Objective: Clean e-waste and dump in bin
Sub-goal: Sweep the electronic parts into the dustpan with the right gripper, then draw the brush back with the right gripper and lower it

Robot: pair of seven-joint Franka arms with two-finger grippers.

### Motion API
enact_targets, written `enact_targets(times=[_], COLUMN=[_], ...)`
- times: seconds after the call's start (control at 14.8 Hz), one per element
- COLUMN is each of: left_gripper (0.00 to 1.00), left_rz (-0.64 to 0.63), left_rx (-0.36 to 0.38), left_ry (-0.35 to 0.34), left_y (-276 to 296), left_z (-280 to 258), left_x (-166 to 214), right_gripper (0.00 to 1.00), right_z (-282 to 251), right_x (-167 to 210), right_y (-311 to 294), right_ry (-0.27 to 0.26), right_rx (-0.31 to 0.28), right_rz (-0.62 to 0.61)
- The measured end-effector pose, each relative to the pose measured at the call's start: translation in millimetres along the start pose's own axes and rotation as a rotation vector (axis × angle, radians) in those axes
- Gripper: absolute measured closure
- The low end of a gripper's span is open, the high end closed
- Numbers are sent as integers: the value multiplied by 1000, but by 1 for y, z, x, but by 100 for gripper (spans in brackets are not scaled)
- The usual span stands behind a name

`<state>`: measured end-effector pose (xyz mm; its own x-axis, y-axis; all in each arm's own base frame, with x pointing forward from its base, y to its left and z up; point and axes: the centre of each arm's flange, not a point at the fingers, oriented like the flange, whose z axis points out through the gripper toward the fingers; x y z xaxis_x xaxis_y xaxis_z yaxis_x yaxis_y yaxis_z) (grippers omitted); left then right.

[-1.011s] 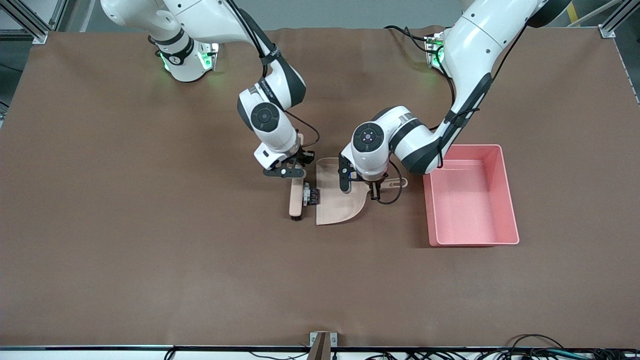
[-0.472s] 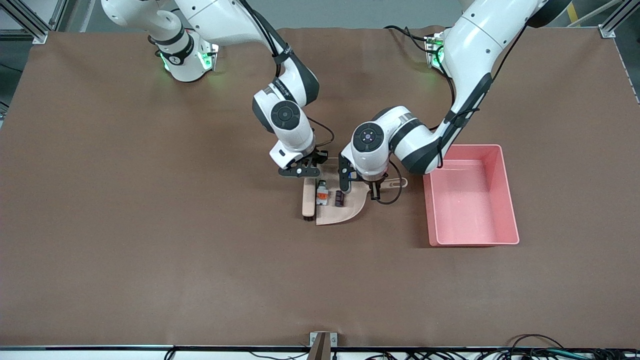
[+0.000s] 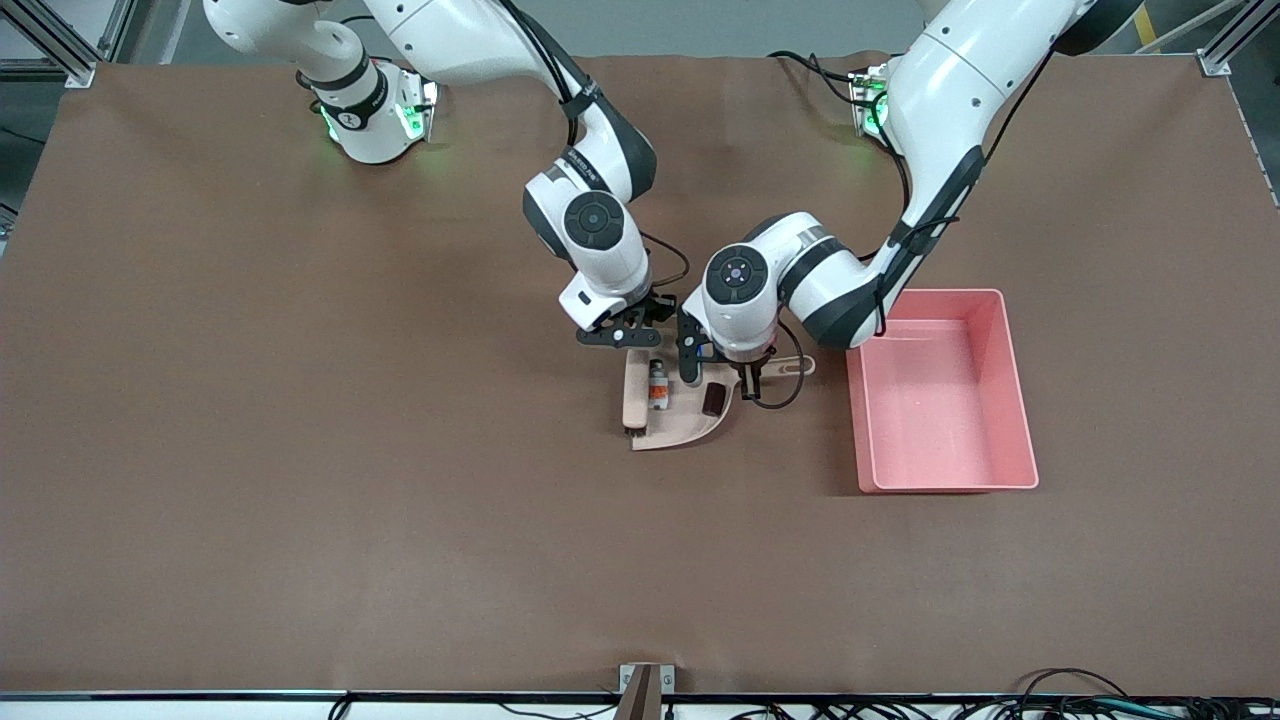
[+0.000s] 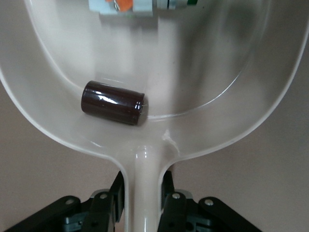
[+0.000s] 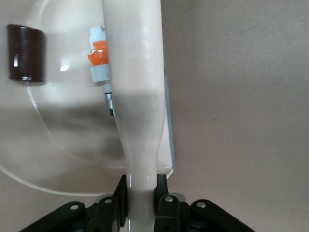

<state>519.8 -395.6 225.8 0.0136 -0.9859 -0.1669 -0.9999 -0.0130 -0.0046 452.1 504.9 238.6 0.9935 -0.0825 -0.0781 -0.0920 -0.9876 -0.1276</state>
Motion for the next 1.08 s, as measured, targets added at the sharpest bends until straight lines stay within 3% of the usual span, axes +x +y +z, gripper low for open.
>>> enact_targets(times=[0.54, 0.88, 1.08], left_gripper=[66, 66, 66], left_rz=[0, 11, 15], left_rx=[0, 3, 24], left_ry=[0, 5, 43], left_y=[0, -2, -6], left_z=[0, 0, 0], left_x=[0, -1, 1], right_gripper=[74, 74, 74], right_z=[14, 4, -10], right_x=[20, 65, 81], right_y=[24, 79, 126], right_ry=[9, -1, -8], right_rx=[-57, -66, -72], right_rz=[8, 15, 70])
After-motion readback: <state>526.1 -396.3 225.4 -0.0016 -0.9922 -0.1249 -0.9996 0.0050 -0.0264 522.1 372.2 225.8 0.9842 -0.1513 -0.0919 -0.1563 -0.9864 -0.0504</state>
